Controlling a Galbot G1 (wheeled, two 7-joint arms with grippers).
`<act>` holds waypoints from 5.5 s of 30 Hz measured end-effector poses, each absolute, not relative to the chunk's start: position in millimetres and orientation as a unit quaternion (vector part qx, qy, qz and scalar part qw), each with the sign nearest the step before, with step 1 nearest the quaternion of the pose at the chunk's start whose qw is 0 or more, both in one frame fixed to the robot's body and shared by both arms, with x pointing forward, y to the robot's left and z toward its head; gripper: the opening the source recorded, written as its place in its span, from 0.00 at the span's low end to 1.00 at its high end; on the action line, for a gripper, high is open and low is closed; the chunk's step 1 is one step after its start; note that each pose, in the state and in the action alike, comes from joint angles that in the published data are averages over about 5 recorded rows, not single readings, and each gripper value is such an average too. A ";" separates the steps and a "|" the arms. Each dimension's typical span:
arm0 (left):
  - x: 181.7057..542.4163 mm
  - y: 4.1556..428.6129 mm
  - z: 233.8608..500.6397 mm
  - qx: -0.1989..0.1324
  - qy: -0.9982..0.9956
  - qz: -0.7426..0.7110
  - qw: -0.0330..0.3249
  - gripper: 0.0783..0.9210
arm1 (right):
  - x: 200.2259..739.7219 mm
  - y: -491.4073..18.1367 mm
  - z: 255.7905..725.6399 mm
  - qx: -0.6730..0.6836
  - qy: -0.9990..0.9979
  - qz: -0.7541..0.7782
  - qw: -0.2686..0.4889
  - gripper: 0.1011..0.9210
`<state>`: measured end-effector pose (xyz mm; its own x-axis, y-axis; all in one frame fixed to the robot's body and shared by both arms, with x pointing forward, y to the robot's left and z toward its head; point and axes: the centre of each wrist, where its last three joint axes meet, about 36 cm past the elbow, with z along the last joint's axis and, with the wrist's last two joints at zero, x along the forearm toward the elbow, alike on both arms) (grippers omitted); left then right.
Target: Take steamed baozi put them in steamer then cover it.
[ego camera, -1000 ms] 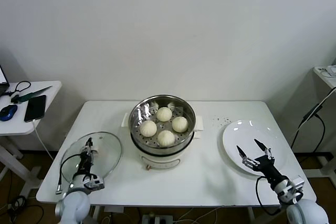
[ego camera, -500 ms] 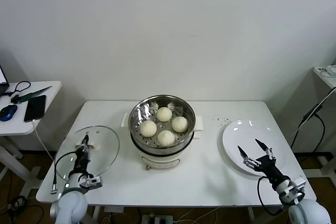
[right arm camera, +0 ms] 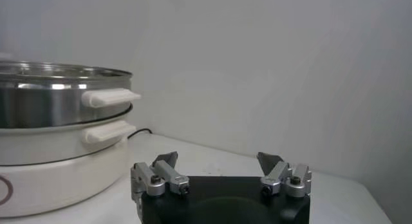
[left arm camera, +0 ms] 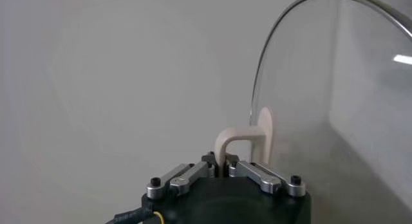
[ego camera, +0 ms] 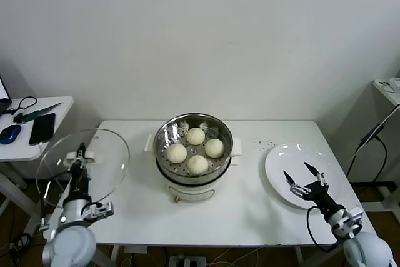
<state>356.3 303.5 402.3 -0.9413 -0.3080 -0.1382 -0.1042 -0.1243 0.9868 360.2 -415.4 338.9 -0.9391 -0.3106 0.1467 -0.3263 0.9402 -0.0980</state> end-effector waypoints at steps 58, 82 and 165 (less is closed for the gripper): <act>456.5 21.3 430.3 0.005 -0.717 -0.696 0.034 0.08 | 374.8 -435.4 330.5 0.149 -0.982 0.096 0.065 0.88; 459.0 20.8 421.9 0.008 -0.712 -0.701 0.036 0.08 | 374.2 -435.0 329.0 0.156 -0.980 0.103 0.065 0.88; 346.9 291.2 385.4 0.055 -0.987 -0.134 0.064 0.88 | 352.2 -402.1 329.3 0.108 -0.992 0.053 0.046 0.88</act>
